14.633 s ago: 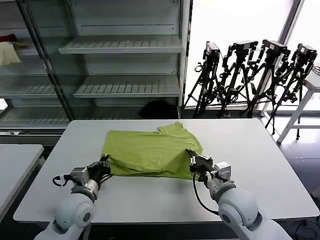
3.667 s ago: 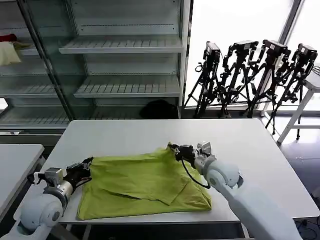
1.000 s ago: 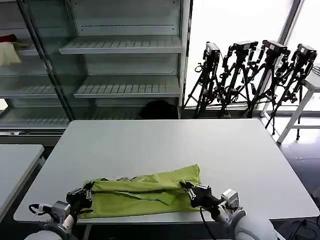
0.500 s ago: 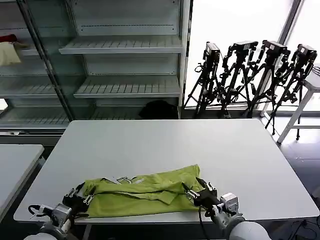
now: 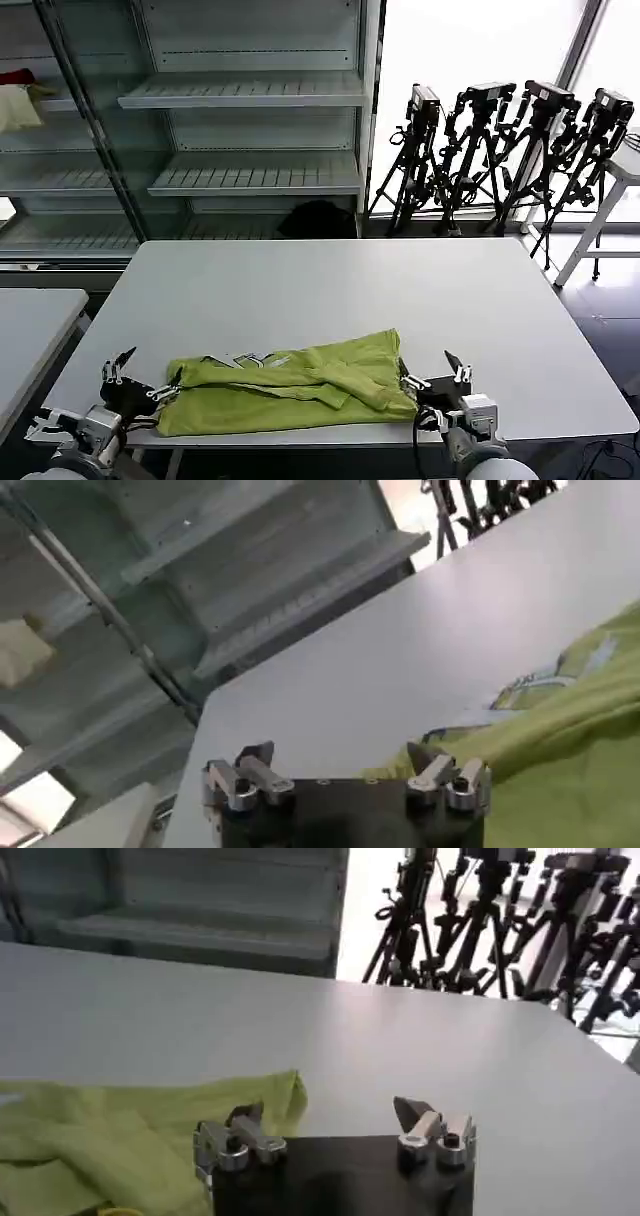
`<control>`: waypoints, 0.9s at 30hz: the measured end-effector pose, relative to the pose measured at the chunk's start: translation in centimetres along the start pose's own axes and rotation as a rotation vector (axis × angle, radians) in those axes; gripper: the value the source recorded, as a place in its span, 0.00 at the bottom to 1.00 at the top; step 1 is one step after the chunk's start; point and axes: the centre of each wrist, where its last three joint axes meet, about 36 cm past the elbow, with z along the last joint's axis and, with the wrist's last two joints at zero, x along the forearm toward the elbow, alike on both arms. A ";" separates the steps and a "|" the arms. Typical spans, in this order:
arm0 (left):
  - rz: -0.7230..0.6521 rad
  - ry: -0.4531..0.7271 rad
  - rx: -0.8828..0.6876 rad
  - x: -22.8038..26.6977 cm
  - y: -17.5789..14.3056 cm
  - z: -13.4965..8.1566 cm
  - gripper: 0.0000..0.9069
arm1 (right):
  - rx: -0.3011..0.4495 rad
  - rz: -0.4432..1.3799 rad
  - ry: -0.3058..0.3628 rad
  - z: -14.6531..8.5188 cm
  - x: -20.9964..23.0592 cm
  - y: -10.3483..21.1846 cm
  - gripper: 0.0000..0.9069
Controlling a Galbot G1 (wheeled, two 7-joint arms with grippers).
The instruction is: Fold and organize the clothes.
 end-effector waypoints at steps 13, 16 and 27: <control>-0.038 -0.034 0.371 0.6 -3.0 1.3 1.00 | -0.044 -0.034 -0.179 3.8 -1.4 -6.7 1.00; -0.034 -0.036 0.434 0.7 -4.2 1.7 1.00 | -0.057 -0.061 -0.223 4.7 -1.4 -7.9 1.00; -0.050 -0.063 0.560 0.1 -6.7 3.0 1.00 | -0.077 -0.127 -0.317 7.8 -0.7 -11.1 1.00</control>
